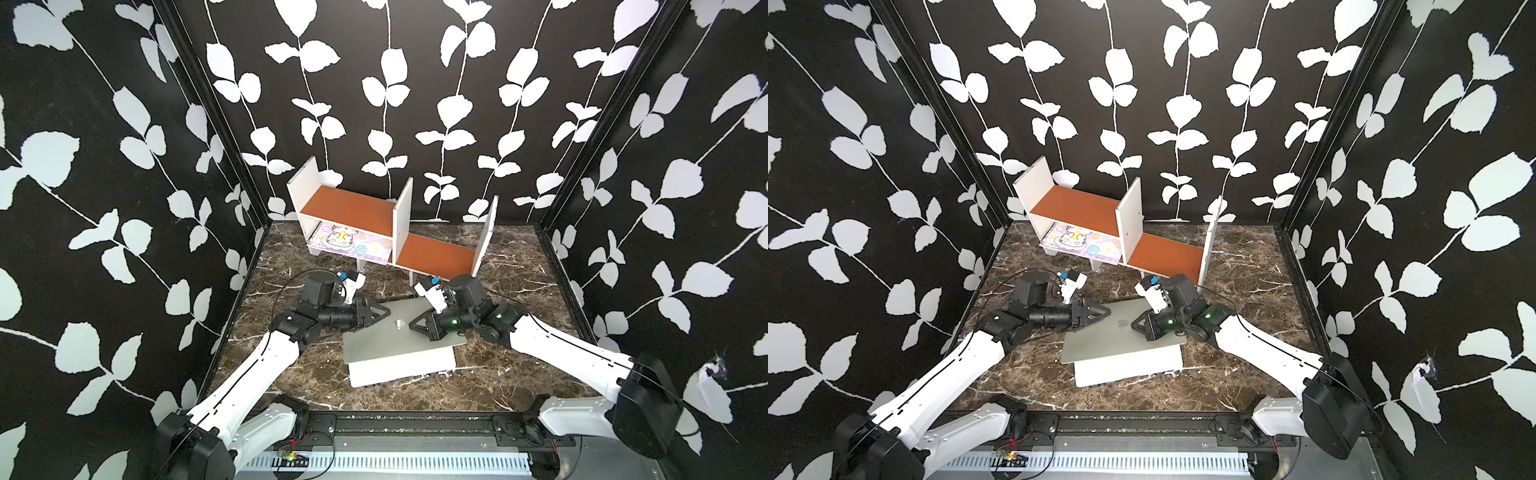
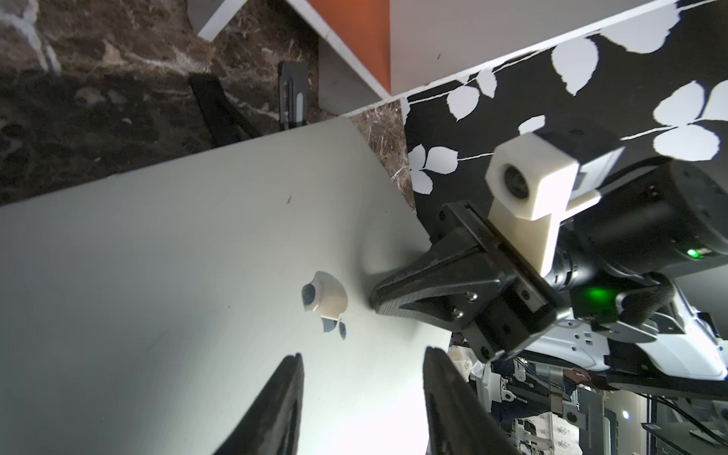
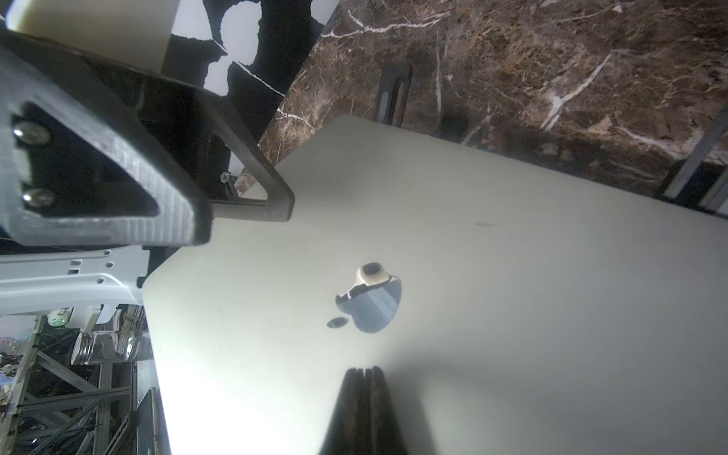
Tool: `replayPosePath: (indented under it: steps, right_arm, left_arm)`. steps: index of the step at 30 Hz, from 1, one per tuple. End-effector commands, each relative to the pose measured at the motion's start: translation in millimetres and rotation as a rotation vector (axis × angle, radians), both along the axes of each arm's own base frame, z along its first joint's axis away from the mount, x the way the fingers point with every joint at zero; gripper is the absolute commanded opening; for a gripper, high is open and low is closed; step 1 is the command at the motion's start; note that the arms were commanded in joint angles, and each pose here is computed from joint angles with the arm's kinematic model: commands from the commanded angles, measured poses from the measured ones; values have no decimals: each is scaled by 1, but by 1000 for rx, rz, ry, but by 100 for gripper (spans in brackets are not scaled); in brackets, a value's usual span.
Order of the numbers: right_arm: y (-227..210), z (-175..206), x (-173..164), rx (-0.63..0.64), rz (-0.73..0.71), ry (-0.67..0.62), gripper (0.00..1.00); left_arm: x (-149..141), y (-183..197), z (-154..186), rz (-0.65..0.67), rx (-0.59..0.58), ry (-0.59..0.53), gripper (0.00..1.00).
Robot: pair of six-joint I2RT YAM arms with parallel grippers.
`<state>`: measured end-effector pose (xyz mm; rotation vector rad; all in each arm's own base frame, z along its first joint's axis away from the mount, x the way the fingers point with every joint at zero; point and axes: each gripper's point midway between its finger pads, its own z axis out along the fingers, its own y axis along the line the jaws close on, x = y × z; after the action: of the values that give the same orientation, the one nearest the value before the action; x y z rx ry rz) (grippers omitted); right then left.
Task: Close the laptop lid and set it aside
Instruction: Close the lid of the laptop.
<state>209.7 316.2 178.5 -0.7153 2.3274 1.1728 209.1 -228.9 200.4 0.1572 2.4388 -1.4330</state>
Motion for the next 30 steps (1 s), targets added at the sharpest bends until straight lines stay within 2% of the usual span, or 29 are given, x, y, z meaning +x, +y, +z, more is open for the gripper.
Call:
replayPosePath:
  steps: [1,10,18,30]
  right_arm:
    - [-1,-18,0,-1,5,19,1]
    - [-5,-44,8,-45,-8,19,1]
    - [-5,-63,14,-90,-6,34,1]
    - [-8,-88,22,-194,-14,71,1]
  left_arm:
    - [-6,3,-20,-31,49,5,47]
    - [-2,8,-63,-36,130,7,46]
    - [5,17,-79,-8,207,-49,45]
    - [11,26,-96,27,276,-63,45]
